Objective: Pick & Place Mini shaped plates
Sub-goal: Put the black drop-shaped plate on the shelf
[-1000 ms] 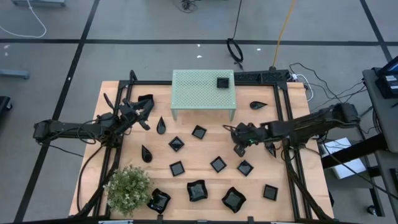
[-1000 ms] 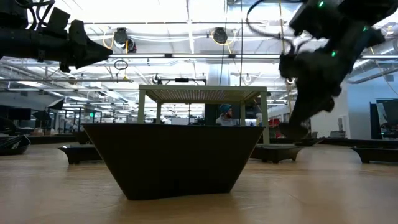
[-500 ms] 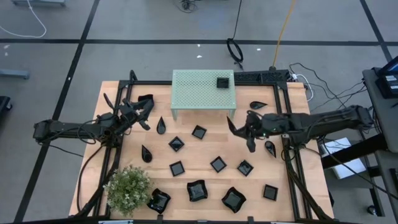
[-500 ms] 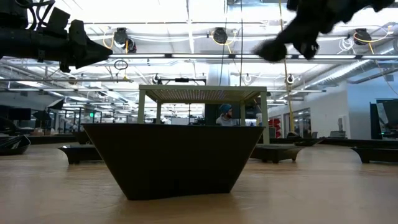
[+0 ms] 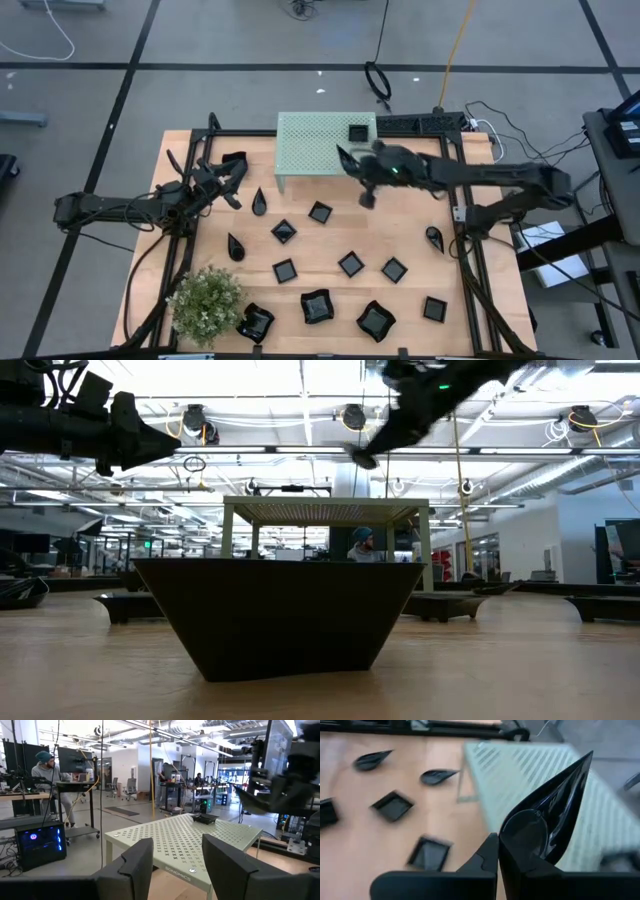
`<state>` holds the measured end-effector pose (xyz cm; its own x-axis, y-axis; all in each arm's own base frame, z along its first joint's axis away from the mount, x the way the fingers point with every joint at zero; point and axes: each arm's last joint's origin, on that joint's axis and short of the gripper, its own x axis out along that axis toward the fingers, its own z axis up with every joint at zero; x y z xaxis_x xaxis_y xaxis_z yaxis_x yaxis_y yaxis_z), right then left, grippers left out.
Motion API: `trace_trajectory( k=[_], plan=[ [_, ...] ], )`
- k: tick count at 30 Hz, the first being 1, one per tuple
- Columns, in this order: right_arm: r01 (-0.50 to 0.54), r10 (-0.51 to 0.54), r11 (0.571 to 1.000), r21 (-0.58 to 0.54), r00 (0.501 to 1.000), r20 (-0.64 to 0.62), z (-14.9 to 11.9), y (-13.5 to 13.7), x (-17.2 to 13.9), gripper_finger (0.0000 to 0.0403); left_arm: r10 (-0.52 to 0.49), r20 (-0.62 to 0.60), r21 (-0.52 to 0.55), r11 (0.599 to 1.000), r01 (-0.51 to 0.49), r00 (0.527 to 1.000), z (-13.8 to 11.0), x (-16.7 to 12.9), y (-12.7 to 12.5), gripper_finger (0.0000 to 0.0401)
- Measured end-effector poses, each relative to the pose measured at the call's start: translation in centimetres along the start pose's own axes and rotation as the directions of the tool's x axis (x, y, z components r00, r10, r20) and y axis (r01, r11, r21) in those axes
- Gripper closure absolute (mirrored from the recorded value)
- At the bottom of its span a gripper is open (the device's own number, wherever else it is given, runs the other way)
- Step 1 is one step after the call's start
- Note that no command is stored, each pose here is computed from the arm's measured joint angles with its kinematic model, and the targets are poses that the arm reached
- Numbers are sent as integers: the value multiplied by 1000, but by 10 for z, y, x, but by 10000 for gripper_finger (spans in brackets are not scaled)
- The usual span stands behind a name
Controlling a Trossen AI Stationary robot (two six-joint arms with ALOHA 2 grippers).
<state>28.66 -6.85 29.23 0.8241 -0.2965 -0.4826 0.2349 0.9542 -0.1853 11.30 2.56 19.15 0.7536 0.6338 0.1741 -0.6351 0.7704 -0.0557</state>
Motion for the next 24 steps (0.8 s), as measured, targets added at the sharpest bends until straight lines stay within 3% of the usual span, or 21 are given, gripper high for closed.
trace_trajectory(
  k=[7, 11, 19, 24],
  plan=[
    [60, -62, 991, -122, 998, -17, 33, -44, 37, 403, 0, 0, 0, 1000, 0, 1000, 0, 0, 0, 228],
    [68, -68, 998, 7, 995, -76, 33, -56, 58, 403, 0, 0, 0, 1000, 0, 1000, 0, 0, 0, 229],
    [76, -45, 974, 212, 988, -146, 21, -52, 82, 403, 0, 0, 0, 1000, 0, 1000, 0, 0, 0, 228],
    [132, -90, 969, 208, 976, -199, 14, -52, 90, 403, 0, 0, 0, 1000, 0, 1000, 0, 0, 0, 229]
  ],
)
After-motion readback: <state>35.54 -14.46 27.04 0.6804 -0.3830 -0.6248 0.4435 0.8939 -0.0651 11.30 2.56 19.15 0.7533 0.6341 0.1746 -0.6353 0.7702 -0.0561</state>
